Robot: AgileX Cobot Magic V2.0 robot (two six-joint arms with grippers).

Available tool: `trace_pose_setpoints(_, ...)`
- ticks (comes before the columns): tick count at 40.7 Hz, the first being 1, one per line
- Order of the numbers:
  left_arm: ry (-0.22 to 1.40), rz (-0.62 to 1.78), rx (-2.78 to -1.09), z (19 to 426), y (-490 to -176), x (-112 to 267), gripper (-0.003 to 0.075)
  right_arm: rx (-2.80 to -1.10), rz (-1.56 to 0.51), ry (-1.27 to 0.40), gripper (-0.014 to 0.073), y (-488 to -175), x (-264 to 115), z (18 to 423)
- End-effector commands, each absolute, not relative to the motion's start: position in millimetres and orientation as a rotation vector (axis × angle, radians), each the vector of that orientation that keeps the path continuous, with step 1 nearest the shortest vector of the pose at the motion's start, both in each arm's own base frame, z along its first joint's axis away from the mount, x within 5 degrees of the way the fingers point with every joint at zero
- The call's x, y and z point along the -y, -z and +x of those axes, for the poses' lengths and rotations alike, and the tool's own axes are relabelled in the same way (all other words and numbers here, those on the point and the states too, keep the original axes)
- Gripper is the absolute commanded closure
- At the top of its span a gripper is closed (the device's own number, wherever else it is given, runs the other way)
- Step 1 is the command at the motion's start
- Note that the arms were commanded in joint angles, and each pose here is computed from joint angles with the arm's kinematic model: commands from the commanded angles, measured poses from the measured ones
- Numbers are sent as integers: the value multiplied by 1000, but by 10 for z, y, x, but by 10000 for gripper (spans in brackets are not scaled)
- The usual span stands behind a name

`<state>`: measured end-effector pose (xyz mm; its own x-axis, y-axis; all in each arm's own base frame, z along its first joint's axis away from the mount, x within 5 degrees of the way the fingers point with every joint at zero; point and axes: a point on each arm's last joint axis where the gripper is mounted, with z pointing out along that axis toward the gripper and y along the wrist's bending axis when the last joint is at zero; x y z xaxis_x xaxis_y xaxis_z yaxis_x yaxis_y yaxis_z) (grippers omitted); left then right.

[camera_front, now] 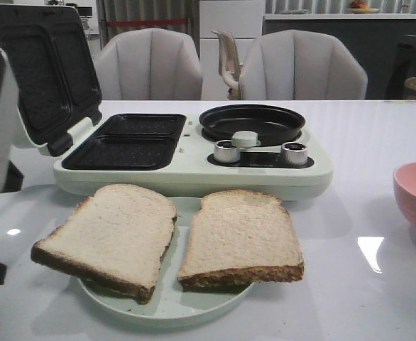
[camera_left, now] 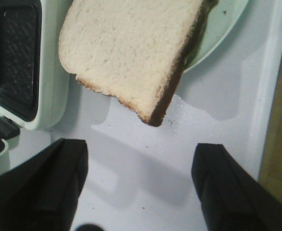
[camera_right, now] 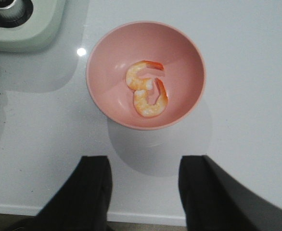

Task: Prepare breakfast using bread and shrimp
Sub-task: 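Grasp the bread slice nearest the left gripper and lift it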

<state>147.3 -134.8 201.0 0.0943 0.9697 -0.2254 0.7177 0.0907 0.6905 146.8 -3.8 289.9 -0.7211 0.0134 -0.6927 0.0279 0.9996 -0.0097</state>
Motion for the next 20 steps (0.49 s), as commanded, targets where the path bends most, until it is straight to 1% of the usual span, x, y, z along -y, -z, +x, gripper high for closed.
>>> trace_pose_setpoints(1, -506, 1700, -1575, 1554, -2046, 1464, 223, -2285, 30, 25, 151, -3051, 42, 1518)
trace_pose_setpoints(5, -548, 1765, -1534, 1598, -1947, 1516, 223, -2285, 30, 25, 151, -3051, 42, 1518)
trace_pose_setpoints(11, -571, 1790, -1533, 1656, -1813, 1581, 223, -2285, 30, 25, 151, -3051, 42, 1518)
trace_pose_setpoints(18, -697, 1718, -1554, 1771, -1732, 1591, 223, -2285, 30, 25, 151, -3051, 42, 1518)
trace_pose_setpoints(20, -709, 1712, -1556, 1797, -1730, 1613, 223, -2285, 30, 25, 151, -3051, 42, 1518)
